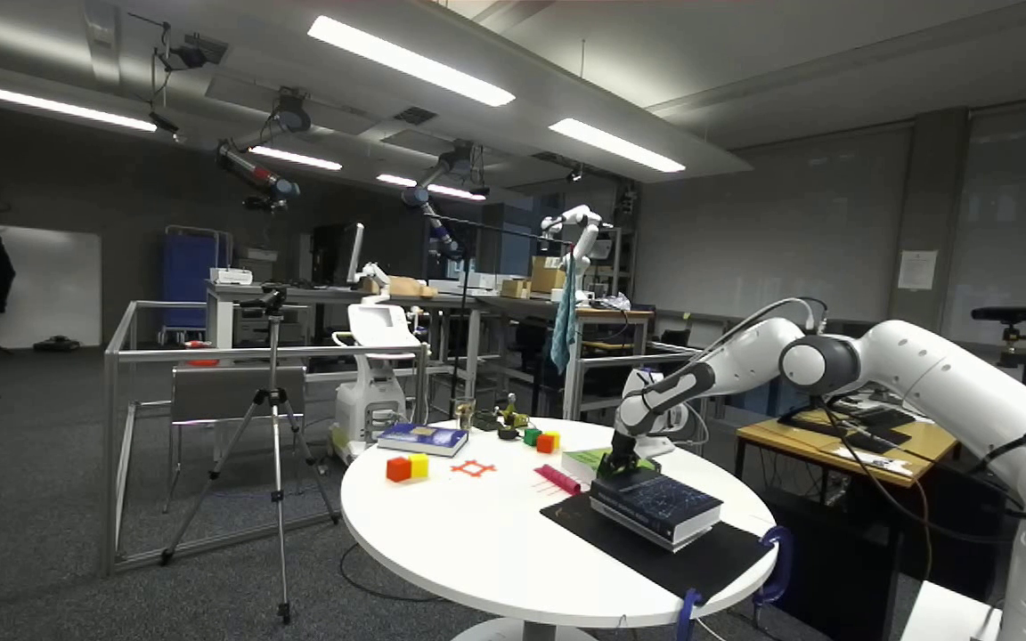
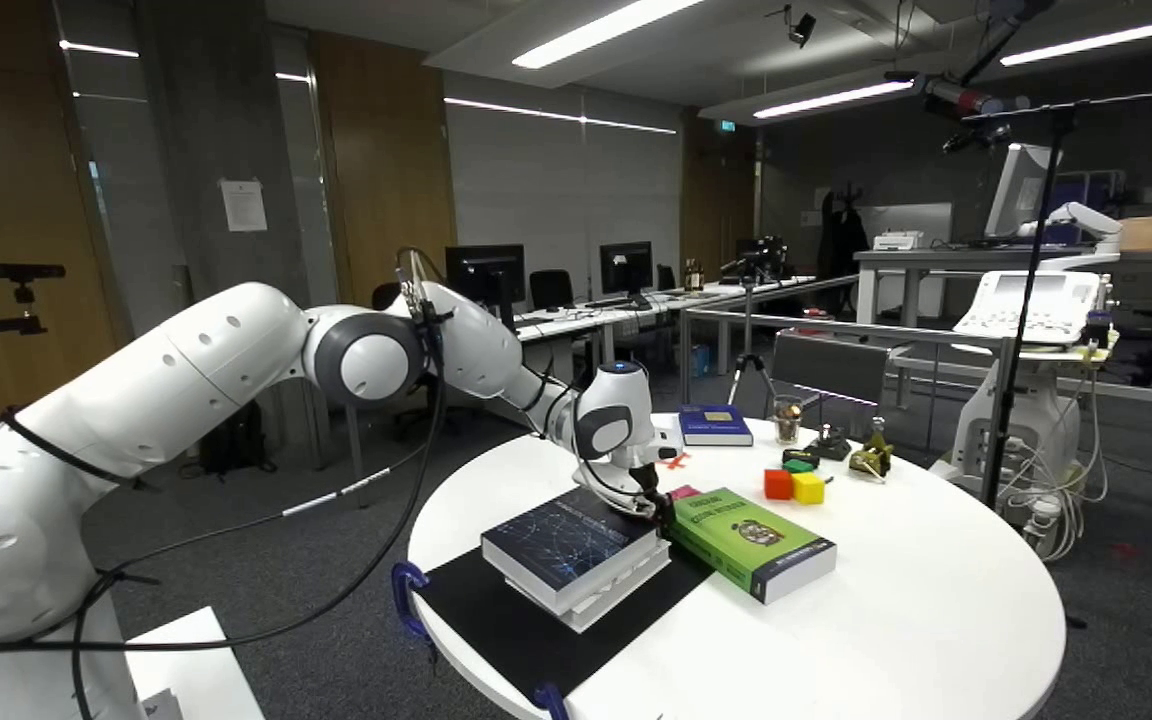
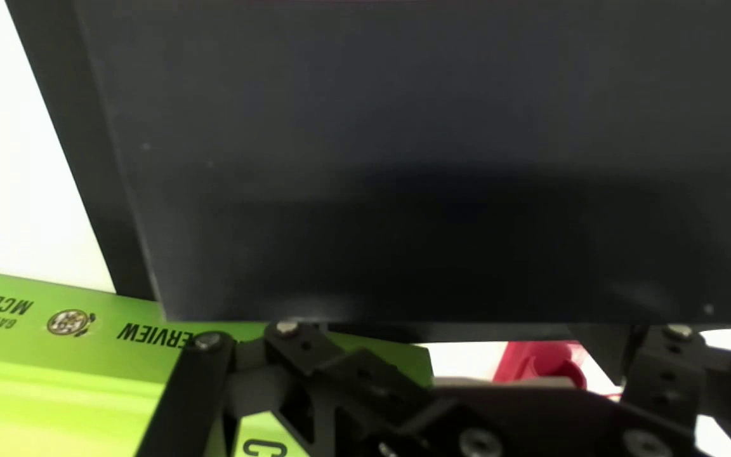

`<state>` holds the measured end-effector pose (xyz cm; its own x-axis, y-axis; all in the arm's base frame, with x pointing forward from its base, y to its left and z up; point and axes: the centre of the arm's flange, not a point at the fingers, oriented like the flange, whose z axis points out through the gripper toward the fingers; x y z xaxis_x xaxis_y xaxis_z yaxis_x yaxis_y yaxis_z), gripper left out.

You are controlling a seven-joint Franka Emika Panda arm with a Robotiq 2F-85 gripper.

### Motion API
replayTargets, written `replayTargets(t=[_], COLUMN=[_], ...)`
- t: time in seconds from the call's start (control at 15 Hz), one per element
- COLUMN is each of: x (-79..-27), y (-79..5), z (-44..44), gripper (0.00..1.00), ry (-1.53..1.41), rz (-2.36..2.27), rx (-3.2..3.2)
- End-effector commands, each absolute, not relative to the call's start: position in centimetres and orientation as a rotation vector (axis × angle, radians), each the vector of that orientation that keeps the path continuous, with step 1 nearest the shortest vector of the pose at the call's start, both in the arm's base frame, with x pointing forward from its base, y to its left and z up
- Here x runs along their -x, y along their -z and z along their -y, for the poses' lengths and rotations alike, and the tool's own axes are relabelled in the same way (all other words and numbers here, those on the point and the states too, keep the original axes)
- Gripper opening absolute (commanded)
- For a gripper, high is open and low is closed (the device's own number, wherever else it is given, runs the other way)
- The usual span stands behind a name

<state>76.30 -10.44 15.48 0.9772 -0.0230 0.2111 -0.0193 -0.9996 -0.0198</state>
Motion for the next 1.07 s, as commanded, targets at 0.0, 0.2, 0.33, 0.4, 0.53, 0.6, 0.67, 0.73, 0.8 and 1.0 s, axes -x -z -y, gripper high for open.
replayTargets(t=[0.0,0.2,0.33,0.4,0.53,0.6,0.67,0.73,0.8,1.0], x=[-76.6,-76.5,-76.4,-76.4,-76.2,-76.1,-76.1,-76.0,-76.0,-75.8], y=[-15.7,-16.0,-16.3,-16.4,-16.5,-16.6,-16.7,-16.7,-16.7,-16.7], z=[11.0,10.8,10.7,10.6,10.5,10.5,10.4,10.4,10.3,10.0], gripper=[1.0,1.0,1.0,1.0,1.0,1.0,1.0,1.0,1.0,1.0], ry=[0.344,0.307,0.262,0.248,0.196,0.176,0.159,0.144,0.136,0.1], rz=[-0.003,-0.015,-0.03,-0.037,-0.049,-0.069,-0.072,-0.074,-0.076,-0.071], rx=[3.097,3.119,3.141,3.147,3.169,3.184,3.188,3.192,3.196,3.199])
